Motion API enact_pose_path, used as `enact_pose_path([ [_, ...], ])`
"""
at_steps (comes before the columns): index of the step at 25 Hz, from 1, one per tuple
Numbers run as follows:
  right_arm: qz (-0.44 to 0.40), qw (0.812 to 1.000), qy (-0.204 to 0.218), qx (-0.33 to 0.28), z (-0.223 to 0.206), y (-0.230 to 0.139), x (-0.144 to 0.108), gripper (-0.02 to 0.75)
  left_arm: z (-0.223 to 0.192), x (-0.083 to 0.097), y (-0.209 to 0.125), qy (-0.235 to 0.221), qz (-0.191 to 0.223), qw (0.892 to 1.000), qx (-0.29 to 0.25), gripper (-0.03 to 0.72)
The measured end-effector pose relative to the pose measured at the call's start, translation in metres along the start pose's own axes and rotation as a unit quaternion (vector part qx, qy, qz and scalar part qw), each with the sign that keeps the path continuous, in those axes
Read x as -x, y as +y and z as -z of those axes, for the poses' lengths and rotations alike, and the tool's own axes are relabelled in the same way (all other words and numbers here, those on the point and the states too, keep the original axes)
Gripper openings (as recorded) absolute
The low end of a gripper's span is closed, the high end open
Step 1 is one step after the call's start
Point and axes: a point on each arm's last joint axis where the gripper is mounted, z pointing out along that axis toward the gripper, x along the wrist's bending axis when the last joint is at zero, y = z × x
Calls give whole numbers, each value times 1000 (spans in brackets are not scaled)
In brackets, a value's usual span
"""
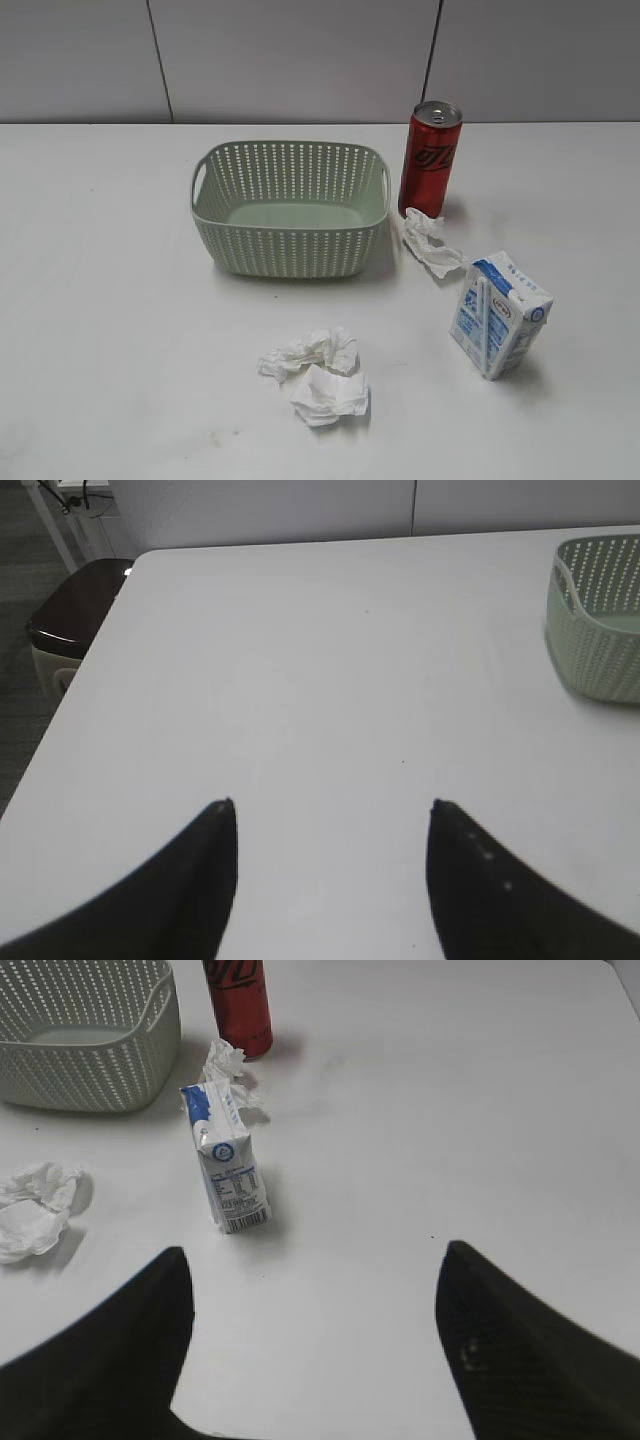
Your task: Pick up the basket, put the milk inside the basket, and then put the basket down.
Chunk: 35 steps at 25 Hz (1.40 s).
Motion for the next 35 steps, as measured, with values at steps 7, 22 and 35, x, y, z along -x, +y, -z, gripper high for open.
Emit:
enact_pose_path([
  [7,0,1000,0,0,0,0,0,571,0,0,0,0,0,1000,0,458],
  [22,0,1000,0,0,0,0,0,571,0,0,0,0,0,1000,0,457],
  [35,0,1000,0,0,0,0,0,571,-14,2,64,-38,48,995,84,505],
])
